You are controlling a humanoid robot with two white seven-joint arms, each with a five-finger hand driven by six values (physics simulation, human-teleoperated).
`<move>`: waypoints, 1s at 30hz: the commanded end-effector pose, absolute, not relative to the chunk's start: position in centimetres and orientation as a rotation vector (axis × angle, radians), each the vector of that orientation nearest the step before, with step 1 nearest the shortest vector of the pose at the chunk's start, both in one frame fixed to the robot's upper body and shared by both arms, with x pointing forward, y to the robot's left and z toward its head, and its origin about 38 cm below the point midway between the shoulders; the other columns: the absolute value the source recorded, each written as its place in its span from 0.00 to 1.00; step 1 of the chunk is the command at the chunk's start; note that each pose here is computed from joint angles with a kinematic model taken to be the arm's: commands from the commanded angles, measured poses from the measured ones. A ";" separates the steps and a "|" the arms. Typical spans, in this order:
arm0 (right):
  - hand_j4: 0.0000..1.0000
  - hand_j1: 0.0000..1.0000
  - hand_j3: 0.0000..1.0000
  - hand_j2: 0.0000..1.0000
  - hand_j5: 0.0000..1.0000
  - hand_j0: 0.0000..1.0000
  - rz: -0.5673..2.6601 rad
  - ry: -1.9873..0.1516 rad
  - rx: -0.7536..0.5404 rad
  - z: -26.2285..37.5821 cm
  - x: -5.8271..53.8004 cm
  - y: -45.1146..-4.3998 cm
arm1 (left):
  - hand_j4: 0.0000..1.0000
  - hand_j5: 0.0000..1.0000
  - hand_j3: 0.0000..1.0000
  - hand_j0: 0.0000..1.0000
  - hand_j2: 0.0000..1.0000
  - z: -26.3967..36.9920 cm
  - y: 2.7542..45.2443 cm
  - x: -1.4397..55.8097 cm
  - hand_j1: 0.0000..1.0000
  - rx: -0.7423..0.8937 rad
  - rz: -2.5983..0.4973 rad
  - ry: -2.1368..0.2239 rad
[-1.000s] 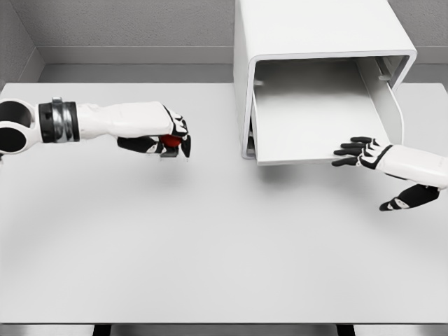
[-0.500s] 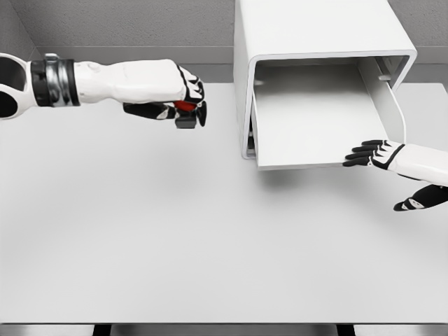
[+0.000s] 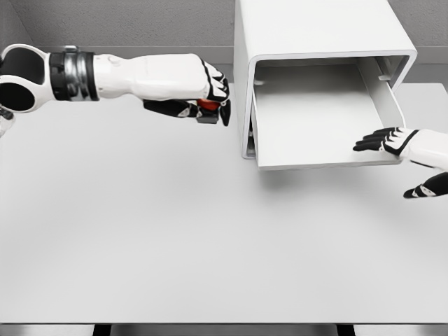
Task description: Slide open multi-storey tabletop storage cabinets and put open load switch and slide close multi-storey tabletop storage cabinets
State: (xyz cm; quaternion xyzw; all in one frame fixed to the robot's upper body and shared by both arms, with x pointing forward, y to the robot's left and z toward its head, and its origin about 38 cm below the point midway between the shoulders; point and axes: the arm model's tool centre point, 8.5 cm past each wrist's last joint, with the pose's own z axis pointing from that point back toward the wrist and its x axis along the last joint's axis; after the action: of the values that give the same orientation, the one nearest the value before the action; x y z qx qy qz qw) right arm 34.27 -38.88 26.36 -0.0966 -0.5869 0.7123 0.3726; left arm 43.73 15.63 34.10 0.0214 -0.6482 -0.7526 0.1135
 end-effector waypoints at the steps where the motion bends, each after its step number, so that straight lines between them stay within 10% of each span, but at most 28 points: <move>1: 1.00 1.00 1.00 1.00 1.00 1.00 1.817 -1.520 -0.245 26.6 34.3 -38.7 | 0.49 0.49 0.49 0.49 0.49 34.1 14.7 43.6 0.49 0.032 -2.201 -1.923; 30: 1.00 1.00 1.00 1.00 1.00 1.00 1.814 -1.593 -0.317 29.2 35.0 -38.5 | 0.49 0.49 0.49 0.49 0.49 35.6 9.3 43.8 0.49 -0.040 -2.234 -2.010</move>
State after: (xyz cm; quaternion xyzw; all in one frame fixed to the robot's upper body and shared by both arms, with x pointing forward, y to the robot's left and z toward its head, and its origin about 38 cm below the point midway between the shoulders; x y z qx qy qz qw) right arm 34.98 -38.34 29.02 -0.1212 -0.6135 0.7004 0.3441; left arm 43.62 9.77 35.65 -0.0091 -0.6641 -0.7446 0.0664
